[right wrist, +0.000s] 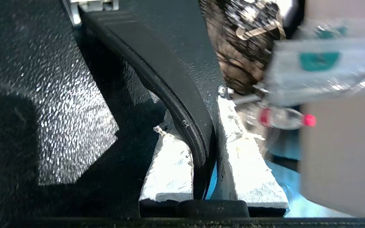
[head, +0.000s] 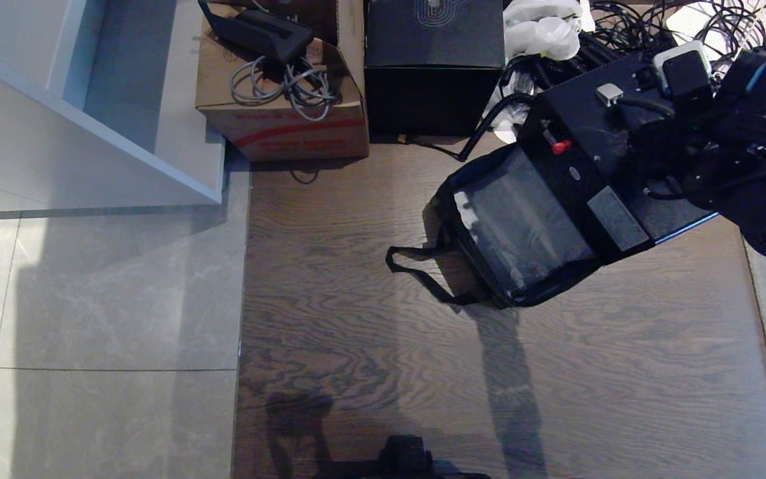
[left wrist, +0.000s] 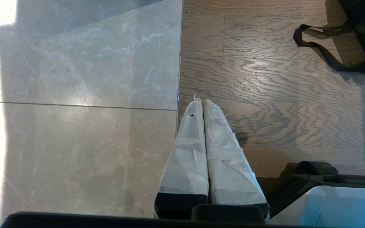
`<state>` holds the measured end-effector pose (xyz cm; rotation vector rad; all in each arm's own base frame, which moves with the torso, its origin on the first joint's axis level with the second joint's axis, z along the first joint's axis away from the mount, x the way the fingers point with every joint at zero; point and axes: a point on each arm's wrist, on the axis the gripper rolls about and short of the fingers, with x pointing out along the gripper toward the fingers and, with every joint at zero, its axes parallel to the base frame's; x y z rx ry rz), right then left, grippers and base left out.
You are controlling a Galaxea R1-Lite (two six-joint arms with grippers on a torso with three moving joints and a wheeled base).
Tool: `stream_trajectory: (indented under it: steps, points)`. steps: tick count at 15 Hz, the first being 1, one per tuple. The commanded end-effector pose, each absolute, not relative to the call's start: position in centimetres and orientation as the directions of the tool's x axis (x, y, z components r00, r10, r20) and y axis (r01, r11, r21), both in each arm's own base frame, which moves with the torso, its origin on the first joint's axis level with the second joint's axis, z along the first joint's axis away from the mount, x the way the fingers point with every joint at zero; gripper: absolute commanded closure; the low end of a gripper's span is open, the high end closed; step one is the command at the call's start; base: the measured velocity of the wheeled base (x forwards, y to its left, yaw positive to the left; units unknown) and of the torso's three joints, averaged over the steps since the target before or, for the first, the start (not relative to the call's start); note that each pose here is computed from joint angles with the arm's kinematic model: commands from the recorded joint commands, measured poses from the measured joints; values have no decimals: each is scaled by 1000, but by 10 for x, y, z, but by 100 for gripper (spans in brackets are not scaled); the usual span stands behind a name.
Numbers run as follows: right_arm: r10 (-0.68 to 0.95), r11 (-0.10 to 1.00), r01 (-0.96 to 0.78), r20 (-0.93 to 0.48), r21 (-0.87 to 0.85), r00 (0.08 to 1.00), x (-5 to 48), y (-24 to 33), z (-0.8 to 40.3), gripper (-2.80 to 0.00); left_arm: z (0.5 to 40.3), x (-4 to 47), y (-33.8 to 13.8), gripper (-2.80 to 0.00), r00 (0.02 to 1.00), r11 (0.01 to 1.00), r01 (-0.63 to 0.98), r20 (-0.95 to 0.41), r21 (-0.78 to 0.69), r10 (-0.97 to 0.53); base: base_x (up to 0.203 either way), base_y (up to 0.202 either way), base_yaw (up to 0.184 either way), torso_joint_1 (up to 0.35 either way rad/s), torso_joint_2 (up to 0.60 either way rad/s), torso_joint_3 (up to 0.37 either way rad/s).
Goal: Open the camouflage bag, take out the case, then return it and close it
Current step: Release the handle
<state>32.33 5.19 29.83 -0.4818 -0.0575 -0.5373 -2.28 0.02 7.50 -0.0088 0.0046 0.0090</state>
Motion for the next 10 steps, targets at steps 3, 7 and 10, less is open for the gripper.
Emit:
stream_trajectory:
  steps: [3,7,10]
  points:
    - [-587,675,577,140,-461,798,353,12,295,0,75,-23,0,0,1000,1000,-9,-3,-9,9,0,0,0,0,0,0]
    - [-636,634,610,128,-475,761,376,-15,287,0,75,-23,0,0,1000,1000,-9,-3,-9,9,0,0,0,0,0,0]
    - [-663,614,620,108,-487,741,404,-30,266,0,75,-23,0,0,1000,1000,-9,-3,-9,9,0,0,0,0,0,0]
